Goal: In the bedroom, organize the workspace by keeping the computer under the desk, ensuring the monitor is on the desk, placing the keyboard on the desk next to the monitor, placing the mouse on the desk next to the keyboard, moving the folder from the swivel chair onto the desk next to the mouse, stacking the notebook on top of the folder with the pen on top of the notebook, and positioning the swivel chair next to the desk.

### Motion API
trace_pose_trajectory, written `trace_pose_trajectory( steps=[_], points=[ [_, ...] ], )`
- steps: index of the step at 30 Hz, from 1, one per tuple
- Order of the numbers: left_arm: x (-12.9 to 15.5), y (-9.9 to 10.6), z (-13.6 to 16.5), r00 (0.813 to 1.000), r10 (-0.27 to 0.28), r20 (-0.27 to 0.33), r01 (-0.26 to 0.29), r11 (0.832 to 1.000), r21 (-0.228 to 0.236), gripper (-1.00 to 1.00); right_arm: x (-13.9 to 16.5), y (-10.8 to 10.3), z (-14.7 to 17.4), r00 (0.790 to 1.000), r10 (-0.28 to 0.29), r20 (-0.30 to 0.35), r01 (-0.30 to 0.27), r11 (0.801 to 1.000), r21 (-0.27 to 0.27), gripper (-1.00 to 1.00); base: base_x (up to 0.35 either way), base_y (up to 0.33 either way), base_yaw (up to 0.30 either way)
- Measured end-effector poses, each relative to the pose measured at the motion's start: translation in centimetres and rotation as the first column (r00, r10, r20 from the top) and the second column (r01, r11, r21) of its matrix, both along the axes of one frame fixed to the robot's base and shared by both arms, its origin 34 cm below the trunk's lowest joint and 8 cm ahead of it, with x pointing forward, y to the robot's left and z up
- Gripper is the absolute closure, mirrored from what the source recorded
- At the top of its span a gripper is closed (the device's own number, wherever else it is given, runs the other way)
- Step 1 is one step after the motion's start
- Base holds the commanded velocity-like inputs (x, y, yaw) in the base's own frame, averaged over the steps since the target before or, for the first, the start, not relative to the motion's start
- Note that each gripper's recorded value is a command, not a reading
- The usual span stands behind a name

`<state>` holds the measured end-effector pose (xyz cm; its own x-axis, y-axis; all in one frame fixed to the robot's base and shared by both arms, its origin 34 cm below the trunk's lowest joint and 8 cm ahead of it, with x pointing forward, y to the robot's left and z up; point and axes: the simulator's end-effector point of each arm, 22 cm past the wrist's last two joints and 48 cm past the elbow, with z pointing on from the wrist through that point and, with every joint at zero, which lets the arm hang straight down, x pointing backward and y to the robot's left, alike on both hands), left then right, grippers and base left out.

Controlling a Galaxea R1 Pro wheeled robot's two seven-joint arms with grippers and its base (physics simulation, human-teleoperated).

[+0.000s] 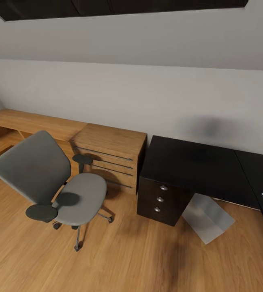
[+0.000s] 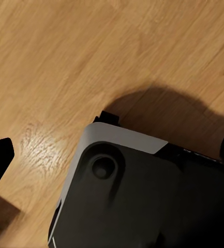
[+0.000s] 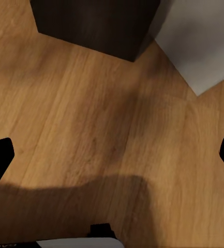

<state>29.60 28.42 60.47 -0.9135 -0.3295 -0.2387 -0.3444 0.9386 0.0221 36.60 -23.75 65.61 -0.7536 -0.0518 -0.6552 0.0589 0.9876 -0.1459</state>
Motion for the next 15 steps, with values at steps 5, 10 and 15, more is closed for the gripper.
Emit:
trace_pose_trajectory(
  steps=[5, 10, 15],
  points=[
    [0.31, 0.03, 0.15, 1.0, 0.001, 0.008, -0.001, 1.0, 0.0, -1.0, 0.3, 0.26, 0.23, 1.0, 0.009, 0.009, -0.009, 1.0, 0.002, -1.0, 0.0, 0.0, 0.001],
    [0.61, 0.09, 0.3, 1.0, 0.002, 0.016, -0.002, 1.0, 0.001, -1.0, 0.58, 0.36, 0.44, 1.0, 0.013, 0.018, -0.013, 1.0, 0.002, -1.0, 0.0, 0.0, 0.084],
    [0.92, 0.1, 0.45, 1.0, 0.002, 0.023, -0.002, 1.0, 0.001, -1.0, 0.86, 0.37, 0.65, 1.0, 0.013, 0.026, -0.013, 1.0, 0.003, -1.0, 0.0, 0.0, 0.129]
  ],
)
